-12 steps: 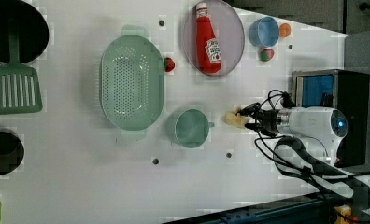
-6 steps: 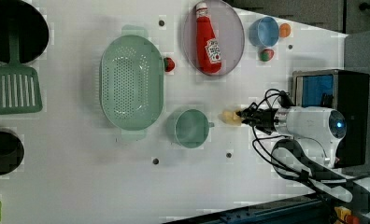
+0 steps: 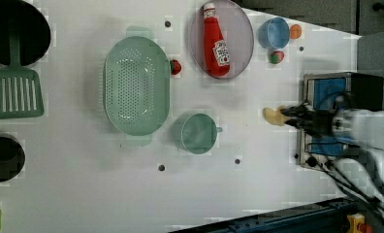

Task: Pick Banana and place it in mug.

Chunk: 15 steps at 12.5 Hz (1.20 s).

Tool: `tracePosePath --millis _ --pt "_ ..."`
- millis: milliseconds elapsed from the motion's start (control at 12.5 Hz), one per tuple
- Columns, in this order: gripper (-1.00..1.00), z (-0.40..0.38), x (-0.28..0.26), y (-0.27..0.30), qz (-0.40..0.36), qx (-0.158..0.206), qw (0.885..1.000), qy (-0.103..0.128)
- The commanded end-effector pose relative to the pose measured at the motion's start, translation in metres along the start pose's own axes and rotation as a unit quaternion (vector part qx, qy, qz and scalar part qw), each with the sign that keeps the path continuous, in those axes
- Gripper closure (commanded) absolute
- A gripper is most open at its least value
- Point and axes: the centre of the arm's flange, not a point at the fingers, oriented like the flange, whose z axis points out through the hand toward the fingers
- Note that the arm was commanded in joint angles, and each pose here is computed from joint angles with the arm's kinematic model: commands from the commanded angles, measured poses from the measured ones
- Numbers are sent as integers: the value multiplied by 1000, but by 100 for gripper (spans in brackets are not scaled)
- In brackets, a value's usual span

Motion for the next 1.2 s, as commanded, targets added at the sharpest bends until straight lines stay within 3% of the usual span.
tracePosePath --millis 80,320,400,560,720,1200 --pt "53 -99 -12 -16 -24 -9 1000 -8" --pt "53 -171 -54 -38 -57 -66 995 -39" --pt "53 -187 -73 -54 -59 -75 995 -39" --pt "53 -201 -110 -83 -31 -64 997 -36" --pt "53 -190 -159 -109 17 -57 995 -76" --pt "53 -107 -215 -156 74 -37 994 -74"
